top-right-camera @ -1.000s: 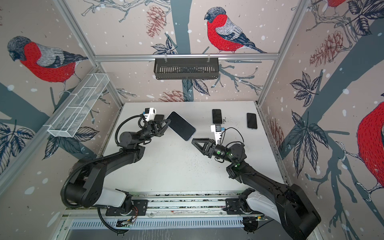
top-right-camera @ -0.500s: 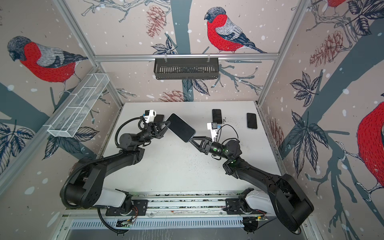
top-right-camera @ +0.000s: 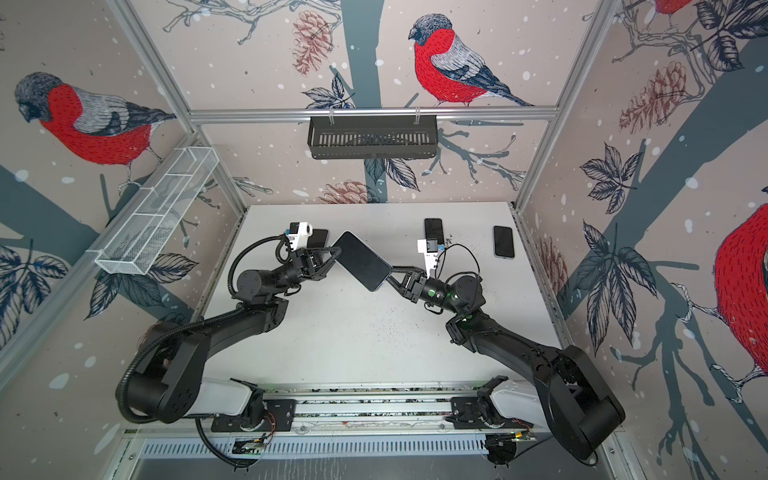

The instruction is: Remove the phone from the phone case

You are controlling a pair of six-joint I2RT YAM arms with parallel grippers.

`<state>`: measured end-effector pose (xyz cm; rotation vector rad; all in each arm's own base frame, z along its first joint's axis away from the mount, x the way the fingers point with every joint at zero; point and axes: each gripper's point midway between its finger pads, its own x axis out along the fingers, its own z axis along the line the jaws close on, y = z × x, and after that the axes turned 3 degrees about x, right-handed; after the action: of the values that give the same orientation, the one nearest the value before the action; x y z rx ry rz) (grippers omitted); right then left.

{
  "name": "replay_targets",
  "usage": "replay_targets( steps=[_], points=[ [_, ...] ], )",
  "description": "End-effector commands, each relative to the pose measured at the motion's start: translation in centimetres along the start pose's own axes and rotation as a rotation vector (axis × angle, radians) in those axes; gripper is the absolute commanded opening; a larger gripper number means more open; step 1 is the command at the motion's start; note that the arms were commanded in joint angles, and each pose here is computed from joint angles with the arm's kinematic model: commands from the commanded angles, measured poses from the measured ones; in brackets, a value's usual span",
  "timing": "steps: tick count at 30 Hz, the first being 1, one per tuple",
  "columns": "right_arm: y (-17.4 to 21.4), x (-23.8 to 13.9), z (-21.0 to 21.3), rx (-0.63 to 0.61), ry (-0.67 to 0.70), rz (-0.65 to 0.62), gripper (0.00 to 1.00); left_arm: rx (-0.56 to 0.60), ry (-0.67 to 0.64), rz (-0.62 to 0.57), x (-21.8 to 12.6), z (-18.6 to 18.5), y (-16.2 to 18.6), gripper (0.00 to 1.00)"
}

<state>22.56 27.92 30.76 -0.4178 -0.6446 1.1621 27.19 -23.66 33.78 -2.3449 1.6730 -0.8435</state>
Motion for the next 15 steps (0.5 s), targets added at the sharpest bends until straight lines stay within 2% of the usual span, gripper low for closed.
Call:
replay_targets(
  steps=[1, 7, 12, 13, 14, 15],
  points=[
    [0.5, 0.0, 0.3, 0.015, -0.012, 0.012, 0.26, 0.067, 0.051, 0.028, 0.2, -1.5, 0.6, 0.00],
    [1.2, -0.7, 0.0, 0.045, 0.005, 0.007, 0.14, 0.059, 0.028, 0.039, 0.6, -0.6, 0.8, 0.00],
    [1.8, -1.5, -0.9, 0.079, 0.058, -0.002, 0.05, 0.019, -0.023, 0.054, 1.2, 1.9, 1.5, 0.00],
    [1.9, -1.6, -1.1, 0.085, 0.068, -0.004, 0.04, 0.011, -0.042, 0.057, 1.4, 2.7, 1.7, 0.12],
    [2.1, -1.8, -1.2, 0.093, 0.077, -0.004, 0.03, 0.009, -0.061, 0.065, 1.7, 3.4, 2.0, 0.30],
    [2.2, -2.0, -1.5, 0.102, 0.090, -0.005, 0.03, 0.000, -0.084, 0.074, 2.1, 4.3, 2.3, 0.43]
  ],
)
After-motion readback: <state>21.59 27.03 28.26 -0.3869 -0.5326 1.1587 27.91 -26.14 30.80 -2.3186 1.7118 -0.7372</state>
